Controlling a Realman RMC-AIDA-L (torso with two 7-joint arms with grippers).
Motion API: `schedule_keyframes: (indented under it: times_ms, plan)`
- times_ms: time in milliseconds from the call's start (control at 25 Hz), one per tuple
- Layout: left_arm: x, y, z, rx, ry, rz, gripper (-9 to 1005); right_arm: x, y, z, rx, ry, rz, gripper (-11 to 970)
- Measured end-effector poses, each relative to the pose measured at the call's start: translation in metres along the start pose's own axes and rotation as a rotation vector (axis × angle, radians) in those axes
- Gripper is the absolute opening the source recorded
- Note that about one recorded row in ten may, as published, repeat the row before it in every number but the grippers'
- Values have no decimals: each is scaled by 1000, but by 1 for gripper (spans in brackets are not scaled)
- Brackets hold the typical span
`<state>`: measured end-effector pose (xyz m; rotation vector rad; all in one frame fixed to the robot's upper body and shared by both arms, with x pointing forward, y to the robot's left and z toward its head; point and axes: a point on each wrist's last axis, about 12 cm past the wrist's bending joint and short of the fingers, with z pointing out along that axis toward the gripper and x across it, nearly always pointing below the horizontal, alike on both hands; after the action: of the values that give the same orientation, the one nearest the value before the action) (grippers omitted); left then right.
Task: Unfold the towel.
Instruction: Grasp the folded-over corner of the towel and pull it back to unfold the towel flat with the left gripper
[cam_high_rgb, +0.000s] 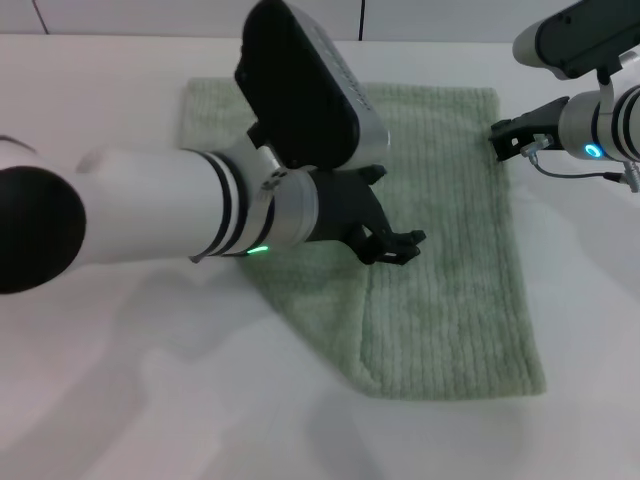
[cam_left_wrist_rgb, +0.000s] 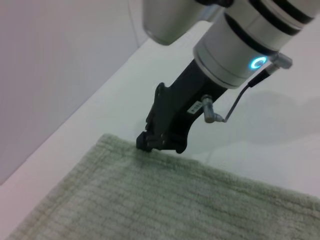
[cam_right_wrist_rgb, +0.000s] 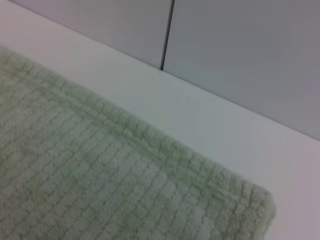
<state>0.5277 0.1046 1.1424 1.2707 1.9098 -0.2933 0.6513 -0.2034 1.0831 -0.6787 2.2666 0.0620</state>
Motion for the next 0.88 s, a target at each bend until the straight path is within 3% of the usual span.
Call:
schedule_keyframes:
  times_ms: [400,880]
  plan:
    - [2,14,25,-2,0,-52,726,-1,0,0,0,-1,-2,1]
    - [14,21,37,-28,25,-66,714,-3,1,0,-2,-5,-6,2]
